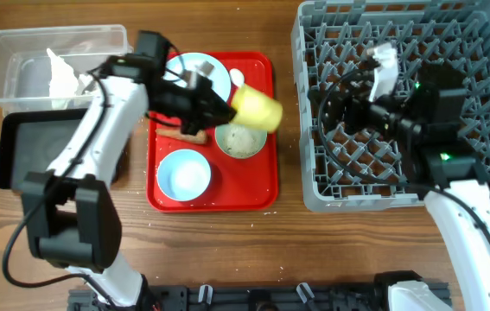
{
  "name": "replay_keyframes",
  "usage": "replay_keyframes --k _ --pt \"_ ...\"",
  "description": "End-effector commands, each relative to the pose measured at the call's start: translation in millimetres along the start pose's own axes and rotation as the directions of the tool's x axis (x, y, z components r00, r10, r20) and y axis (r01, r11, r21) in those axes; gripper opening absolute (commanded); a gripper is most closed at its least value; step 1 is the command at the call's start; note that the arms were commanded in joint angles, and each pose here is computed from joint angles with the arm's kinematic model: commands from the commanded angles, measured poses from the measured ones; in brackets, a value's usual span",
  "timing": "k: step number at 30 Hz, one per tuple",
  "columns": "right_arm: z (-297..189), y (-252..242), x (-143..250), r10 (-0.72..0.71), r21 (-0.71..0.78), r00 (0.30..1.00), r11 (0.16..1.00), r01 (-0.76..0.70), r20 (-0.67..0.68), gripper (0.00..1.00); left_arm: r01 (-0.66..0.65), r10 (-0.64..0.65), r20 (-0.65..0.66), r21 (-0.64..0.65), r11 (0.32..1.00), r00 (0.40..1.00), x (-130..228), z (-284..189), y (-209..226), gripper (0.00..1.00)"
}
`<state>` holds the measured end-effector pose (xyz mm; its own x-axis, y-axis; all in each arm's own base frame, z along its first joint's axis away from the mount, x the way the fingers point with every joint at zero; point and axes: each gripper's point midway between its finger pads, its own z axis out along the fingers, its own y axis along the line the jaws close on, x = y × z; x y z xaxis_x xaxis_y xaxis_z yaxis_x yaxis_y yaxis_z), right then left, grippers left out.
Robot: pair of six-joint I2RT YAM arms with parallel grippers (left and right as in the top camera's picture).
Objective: Sort waste into correct bins and load items into the dishwasher rack
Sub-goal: 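Hold the yellow cup out and close the right gripper on it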
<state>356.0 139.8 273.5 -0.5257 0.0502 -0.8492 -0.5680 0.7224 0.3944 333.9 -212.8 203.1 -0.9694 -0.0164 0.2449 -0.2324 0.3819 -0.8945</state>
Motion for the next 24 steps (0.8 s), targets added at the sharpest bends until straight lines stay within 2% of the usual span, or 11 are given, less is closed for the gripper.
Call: replay_keyframes --k 1,5,7,19,24 --pt "15.1 41.6 4.0 -0.015 -0.296 0.999 0.955 0.005 -0.033 0.91 -0.06 0.091 -0.089 0.3 0.952 0.992 22.8 -21.0 -58.2 0.04" --pt "29.6 65.1 12.1 -0.049 -0.477 0.998 0.879 0.02 -0.048 0.87 -0.057 0.095 -0.102 0.323 0.945 0.99 25.6 -21.6 -62.4 0.04" --pt "35.1 68.7 12.4 -0.027 -0.494 0.998 0.869 -0.007 -0.061 0.86 -0.057 0.095 -0.102 0.323 0.945 0.99 25.5 -21.6 -62.4 0.04" --pt "26.7 94.7 3.6 -0.072 -0.601 0.997 0.798 0.046 -0.019 0.82 -0.075 0.109 -0.091 0.321 0.944 0.99 22.5 -22.1 -61.6 0.04" --pt "25.6 92.8 2.8 -0.099 -0.6 0.995 0.795 0.083 0.005 0.82 -0.073 0.097 -0.062 0.316 0.946 0.993 15.9 -30.3 -57.9 0.04"
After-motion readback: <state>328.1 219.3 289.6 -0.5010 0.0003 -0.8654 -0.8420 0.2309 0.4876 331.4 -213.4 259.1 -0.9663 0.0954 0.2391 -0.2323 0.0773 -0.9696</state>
